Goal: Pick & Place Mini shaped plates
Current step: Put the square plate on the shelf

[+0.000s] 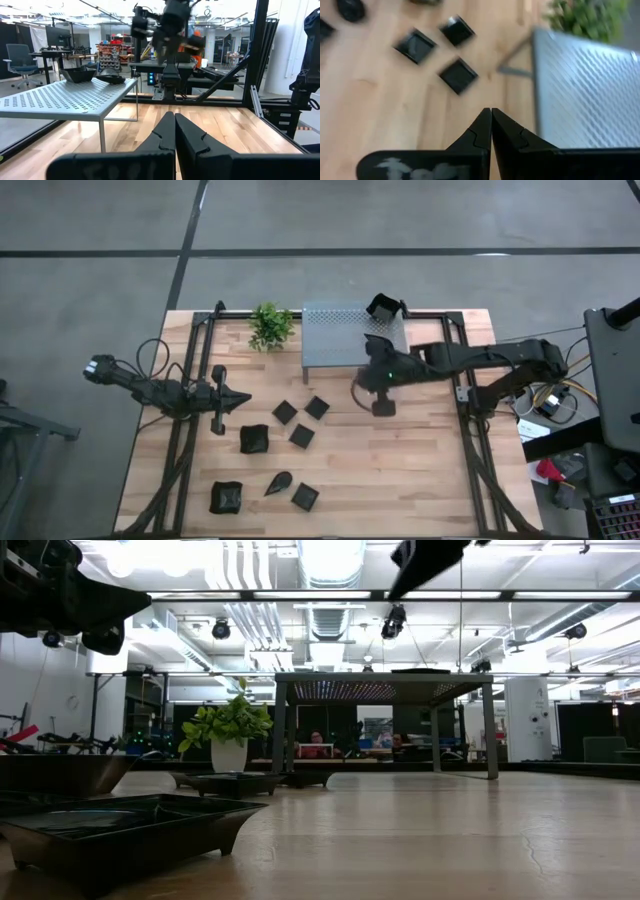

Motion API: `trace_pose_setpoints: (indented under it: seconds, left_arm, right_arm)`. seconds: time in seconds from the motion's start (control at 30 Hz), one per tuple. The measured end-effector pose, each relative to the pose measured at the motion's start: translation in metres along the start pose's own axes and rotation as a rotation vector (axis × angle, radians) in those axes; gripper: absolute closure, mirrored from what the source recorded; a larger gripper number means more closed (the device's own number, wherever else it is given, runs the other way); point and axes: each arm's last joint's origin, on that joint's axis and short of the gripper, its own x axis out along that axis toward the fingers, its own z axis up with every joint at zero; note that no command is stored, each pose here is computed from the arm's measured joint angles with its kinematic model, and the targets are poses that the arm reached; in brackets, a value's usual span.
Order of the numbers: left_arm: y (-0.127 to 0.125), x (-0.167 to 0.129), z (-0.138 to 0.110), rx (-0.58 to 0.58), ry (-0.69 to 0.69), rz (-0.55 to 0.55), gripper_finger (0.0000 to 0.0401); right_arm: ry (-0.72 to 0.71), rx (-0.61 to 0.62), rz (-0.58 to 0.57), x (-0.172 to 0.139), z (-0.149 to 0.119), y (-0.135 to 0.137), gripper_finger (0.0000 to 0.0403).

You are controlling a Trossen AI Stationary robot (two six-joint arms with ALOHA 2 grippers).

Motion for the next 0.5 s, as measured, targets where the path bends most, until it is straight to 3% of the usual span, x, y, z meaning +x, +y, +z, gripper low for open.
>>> trace_pose_setpoints:
  seconds: [0.23, 0.5]
  left_arm:
    - [0.000, 0.000, 0.000, 0.000, 0.000, 0.000, 0.0401]
    - [0.000, 0.000, 0.000, 0.001, 0.002, 0.000, 0.0401]
  right_arm:
    - [-0.057, -0.093, 0.058, 0.000, 0.008, 0.029, 0.0394]
    - [-0.049, -0.011, 0.097, 0.010, 0.011, 0.043, 0.0394]
